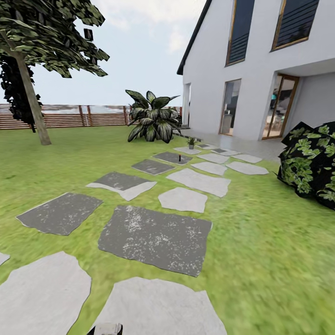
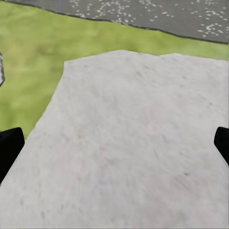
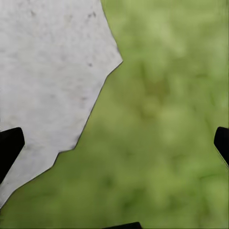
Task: Pick up the pesticide atomizer in the garden and spray insectifuge to fully cover both potted plants in the garden.
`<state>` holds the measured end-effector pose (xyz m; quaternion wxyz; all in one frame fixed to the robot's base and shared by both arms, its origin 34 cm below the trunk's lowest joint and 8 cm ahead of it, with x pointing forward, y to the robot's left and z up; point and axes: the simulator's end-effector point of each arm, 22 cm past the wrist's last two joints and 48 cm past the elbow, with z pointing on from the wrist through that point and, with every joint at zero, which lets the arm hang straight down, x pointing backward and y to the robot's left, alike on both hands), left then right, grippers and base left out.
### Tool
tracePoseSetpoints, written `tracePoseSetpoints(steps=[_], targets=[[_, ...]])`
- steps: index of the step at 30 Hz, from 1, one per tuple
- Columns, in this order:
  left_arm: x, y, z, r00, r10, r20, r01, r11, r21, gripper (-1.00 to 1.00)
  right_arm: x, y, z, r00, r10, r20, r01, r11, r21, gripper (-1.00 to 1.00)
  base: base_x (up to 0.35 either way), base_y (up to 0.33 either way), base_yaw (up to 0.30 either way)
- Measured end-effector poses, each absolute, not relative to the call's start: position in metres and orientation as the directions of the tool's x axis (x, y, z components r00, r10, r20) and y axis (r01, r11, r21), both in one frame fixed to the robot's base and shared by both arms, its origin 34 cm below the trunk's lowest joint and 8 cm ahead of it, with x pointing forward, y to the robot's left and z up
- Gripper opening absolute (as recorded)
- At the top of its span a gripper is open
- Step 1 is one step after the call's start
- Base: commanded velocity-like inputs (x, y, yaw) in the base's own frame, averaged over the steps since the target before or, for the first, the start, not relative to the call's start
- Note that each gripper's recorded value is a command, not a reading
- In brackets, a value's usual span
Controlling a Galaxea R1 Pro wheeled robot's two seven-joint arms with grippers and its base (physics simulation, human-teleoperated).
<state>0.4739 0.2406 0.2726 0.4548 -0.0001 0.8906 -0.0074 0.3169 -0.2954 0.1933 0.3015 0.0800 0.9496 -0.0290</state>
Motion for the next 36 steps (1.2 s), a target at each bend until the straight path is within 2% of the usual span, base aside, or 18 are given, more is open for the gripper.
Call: tracePoseSetpoints(steps=[36], targets=[[0.4739,0.2407,0.2726,-0.586,-0.008,-0.81,0.006,1.0,-0.014,1.0,0.3162,-0.2942,0.1928,-0.806,0.136,-0.576,0.169,0.986,-0.005,1.0,0.268,0.0,0.0]])
